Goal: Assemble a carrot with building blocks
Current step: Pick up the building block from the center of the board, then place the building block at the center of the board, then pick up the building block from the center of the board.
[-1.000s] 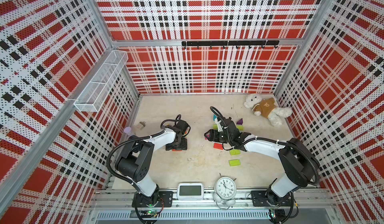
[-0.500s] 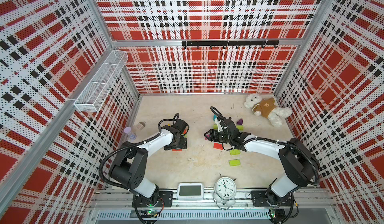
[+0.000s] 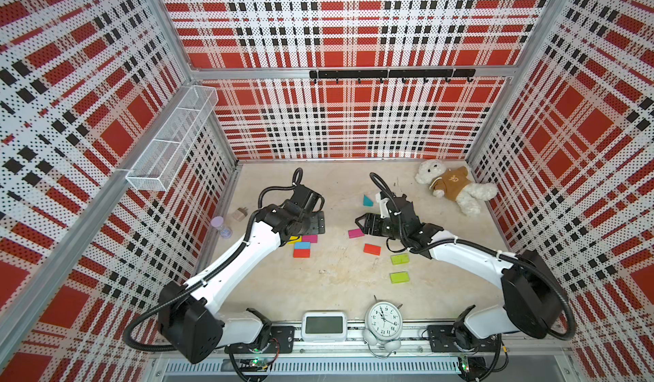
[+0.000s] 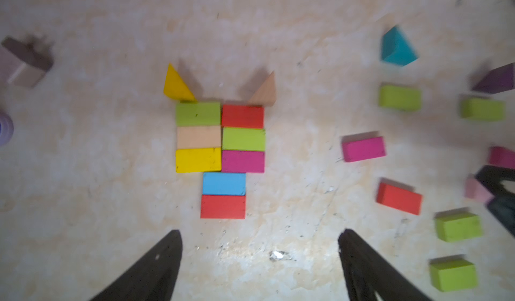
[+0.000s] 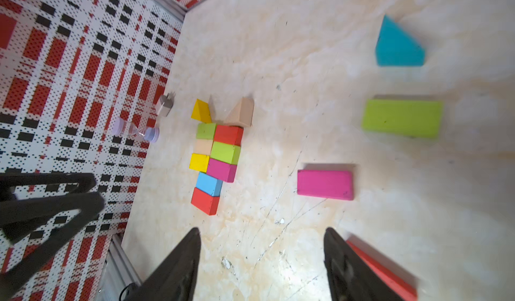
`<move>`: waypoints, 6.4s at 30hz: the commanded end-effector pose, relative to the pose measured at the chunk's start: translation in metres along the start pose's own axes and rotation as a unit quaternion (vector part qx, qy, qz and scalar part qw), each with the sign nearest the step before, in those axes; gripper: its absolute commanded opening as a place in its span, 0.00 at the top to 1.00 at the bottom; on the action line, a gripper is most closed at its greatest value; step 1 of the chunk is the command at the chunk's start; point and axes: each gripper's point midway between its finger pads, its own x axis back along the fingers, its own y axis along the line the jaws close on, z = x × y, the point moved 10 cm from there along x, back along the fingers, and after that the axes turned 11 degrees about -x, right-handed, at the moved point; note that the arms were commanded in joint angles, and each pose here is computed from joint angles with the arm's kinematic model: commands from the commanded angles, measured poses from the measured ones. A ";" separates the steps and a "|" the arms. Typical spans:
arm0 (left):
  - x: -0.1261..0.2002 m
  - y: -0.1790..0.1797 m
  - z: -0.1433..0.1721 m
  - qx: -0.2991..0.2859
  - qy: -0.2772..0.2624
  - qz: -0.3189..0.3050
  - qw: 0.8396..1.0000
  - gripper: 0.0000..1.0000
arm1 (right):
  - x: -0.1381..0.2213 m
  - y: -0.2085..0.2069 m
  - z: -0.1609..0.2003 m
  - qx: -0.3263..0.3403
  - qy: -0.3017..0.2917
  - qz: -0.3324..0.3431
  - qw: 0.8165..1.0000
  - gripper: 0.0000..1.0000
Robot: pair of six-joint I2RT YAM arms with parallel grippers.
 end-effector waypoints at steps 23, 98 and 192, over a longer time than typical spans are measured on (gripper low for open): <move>-0.051 0.009 -0.066 0.082 -0.085 0.082 0.990 0.09 | -0.060 -0.053 -0.059 0.088 0.042 0.217 0.971 0.22; -0.074 0.080 -0.021 0.149 -0.043 0.113 0.981 0.06 | -0.104 -0.084 -0.037 0.080 0.094 0.365 0.923 0.41; -0.125 -0.018 -0.023 0.033 0.071 0.113 0.991 0.04 | -0.050 -0.160 -0.076 0.028 0.099 0.328 0.939 0.39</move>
